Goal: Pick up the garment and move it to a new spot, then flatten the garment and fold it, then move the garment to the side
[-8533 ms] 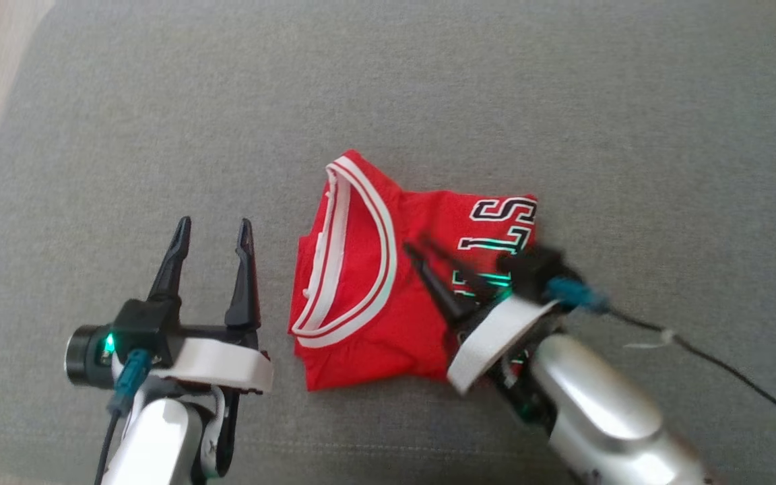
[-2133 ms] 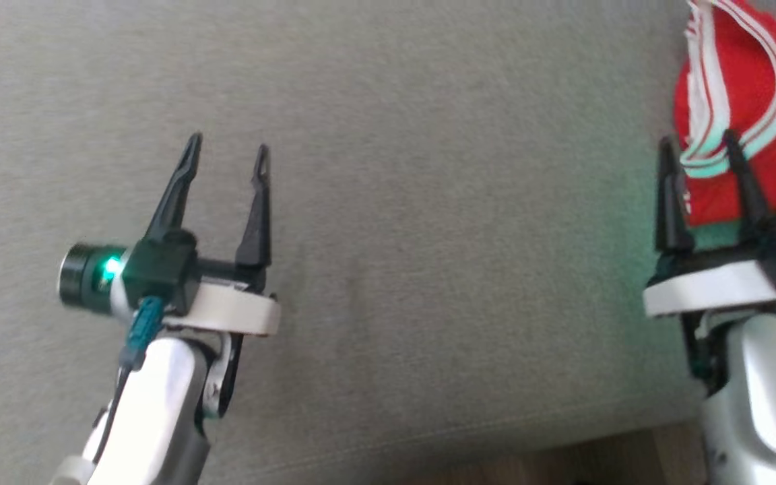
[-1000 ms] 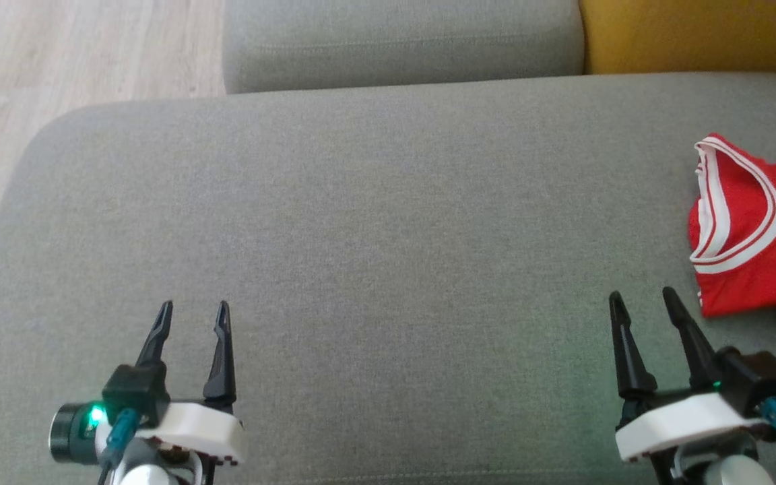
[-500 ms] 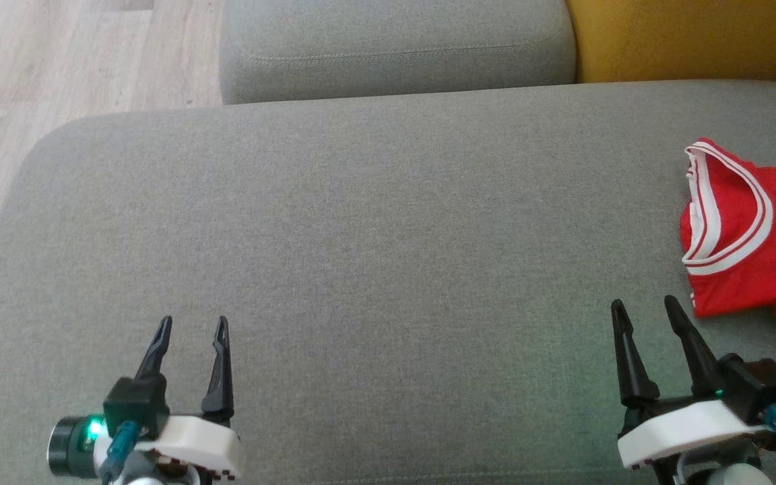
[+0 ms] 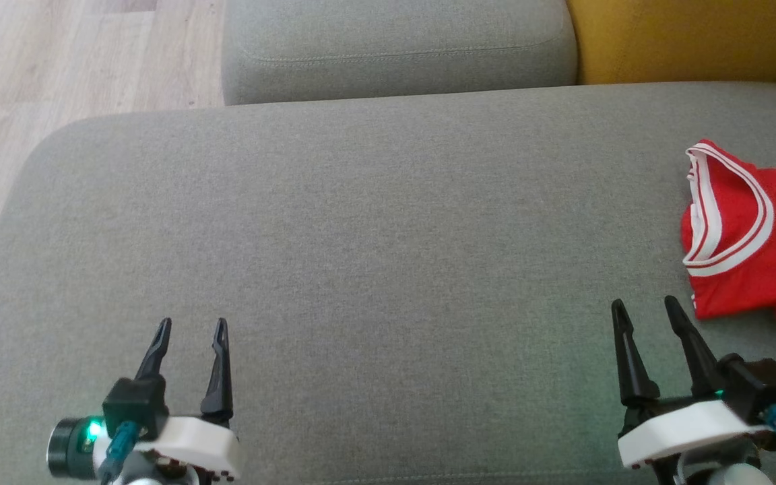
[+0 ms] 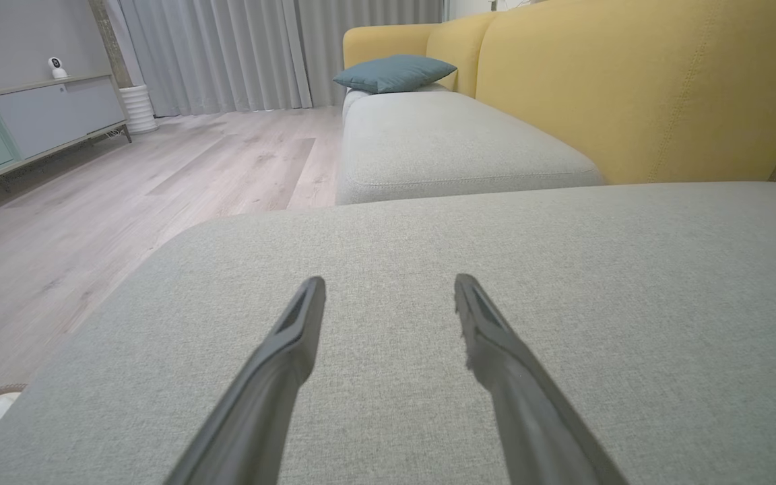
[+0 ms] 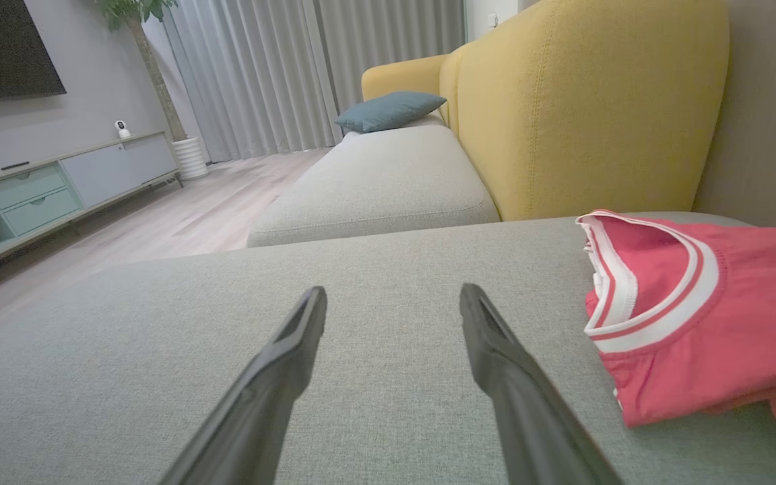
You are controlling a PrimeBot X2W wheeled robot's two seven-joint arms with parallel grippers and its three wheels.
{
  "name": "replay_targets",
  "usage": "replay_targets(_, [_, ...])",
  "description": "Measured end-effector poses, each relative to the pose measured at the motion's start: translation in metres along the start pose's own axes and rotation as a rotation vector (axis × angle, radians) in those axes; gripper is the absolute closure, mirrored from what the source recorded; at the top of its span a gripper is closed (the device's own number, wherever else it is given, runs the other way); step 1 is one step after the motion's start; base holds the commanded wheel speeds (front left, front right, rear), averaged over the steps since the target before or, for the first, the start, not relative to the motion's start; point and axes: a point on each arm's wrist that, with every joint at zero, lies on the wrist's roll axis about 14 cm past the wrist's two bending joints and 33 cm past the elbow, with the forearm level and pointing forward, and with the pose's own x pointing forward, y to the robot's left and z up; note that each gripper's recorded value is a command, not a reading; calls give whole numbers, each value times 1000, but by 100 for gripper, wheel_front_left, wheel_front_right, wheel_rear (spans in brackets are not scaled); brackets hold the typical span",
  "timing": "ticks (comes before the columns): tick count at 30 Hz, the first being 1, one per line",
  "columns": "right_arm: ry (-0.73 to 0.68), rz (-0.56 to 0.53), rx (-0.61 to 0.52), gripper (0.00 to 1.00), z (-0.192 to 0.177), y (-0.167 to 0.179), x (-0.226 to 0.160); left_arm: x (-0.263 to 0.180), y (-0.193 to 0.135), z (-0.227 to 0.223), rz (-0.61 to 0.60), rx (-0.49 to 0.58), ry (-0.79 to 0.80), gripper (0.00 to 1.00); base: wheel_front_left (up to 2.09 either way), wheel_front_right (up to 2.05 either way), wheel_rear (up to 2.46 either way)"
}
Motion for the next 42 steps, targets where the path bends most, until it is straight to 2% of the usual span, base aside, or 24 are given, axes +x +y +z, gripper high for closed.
replay_targets(5, [1, 1, 7, 0, 0, 0, 0, -1, 1, -1, 6, 2, 2, 0, 0, 0, 0])
replay_targets(6, [4, 1, 9, 100, -1, 0, 0, -1, 1, -2, 7, 0, 6, 100, 0, 0, 0])
replay_targets(12, [88, -19, 44, 100, -29, -4, -9, -19, -1, -37, 25, -34, 126, 100, 0, 0, 0])
replay_targets(42, [69, -70, 396, 100, -29, -12, -3, -12, 13, -47, 97, -403, 216, 100, 0, 0, 0])
